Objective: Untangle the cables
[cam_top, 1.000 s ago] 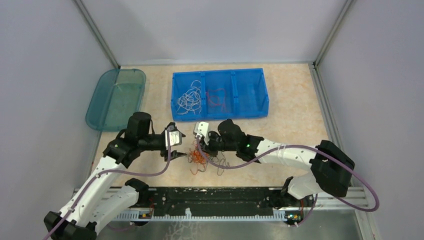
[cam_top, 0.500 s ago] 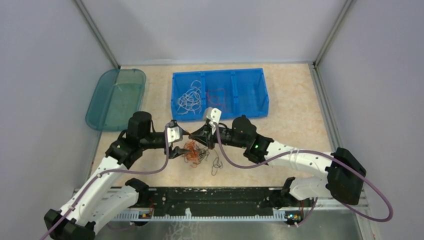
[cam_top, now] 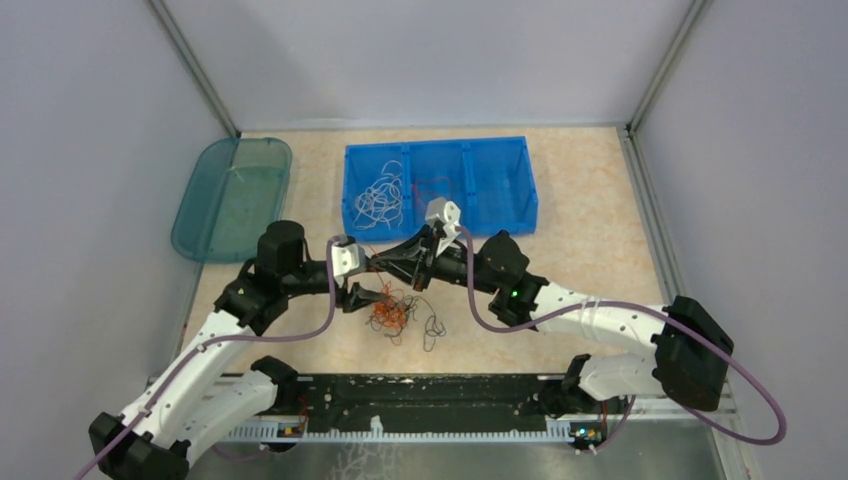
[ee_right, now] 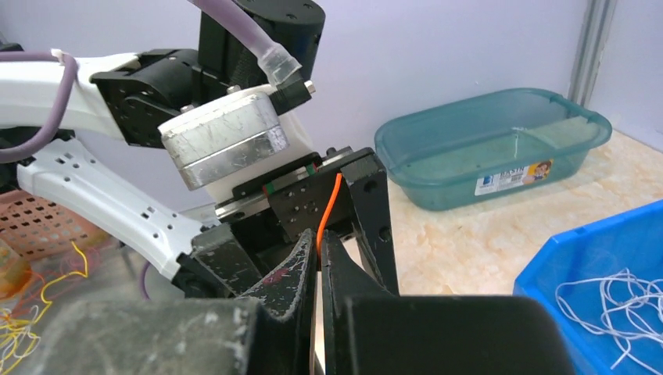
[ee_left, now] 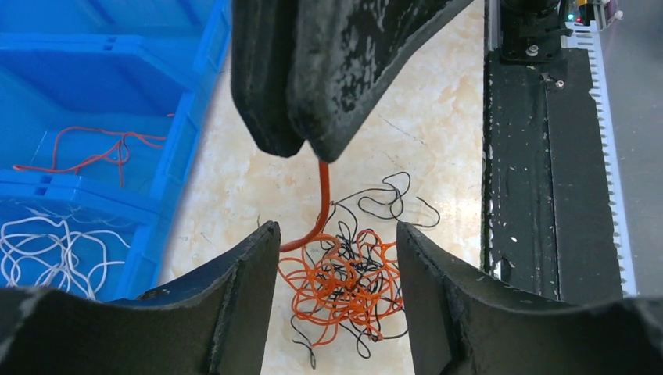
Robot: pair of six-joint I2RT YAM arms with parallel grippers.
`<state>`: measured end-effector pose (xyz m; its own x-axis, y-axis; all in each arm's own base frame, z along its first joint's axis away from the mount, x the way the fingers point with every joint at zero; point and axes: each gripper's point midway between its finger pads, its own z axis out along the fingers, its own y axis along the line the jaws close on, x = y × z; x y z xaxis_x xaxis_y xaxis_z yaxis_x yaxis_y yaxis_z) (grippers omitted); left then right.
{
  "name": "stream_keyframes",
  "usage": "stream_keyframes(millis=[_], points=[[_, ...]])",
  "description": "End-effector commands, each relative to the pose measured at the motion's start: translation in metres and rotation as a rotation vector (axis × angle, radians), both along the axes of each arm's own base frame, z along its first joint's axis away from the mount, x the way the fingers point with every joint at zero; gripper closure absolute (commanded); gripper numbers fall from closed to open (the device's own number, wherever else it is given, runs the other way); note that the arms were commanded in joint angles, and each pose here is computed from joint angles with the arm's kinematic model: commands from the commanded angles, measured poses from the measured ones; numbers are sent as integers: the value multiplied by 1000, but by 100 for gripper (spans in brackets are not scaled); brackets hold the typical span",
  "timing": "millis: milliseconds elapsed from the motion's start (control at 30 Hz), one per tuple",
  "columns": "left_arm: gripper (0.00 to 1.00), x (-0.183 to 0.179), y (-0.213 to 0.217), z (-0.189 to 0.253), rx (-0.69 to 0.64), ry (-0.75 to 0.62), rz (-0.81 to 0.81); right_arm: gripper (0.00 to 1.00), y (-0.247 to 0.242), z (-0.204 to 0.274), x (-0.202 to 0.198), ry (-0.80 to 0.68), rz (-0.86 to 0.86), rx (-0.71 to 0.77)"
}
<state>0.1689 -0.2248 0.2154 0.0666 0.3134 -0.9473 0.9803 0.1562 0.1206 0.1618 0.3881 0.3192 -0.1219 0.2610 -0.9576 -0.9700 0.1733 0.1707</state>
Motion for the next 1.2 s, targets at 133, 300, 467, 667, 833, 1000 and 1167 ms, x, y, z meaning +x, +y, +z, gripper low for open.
stream_keyframes(millis=[133, 300, 467, 667, 833, 1000, 1167], points=[[61, 5, -10, 30, -65, -22, -10, 100, -15, 45, -9, -12, 19, 169], [98, 4, -11, 41, -88, -15, -4, 100, -22, 46, -9, 7, 4, 185], [99, 3, -13, 62, -112, -18, -8, 38, -42, 37, 9, 104, -80, 219], [99, 1, -15, 96, -152, -46, -25, 25, -67, -1, 9, 93, -124, 174], [99, -2, -19, 113, -184, -5, -38, 25, -57, -36, 2, 71, -71, 59], [99, -6, -22, 118, -197, 19, -49, 24, -38, -29, 6, 30, -31, 54], [99, -7, -23, 126, -202, 15, -59, 28, -10, -18, 9, 12, 24, 74]])
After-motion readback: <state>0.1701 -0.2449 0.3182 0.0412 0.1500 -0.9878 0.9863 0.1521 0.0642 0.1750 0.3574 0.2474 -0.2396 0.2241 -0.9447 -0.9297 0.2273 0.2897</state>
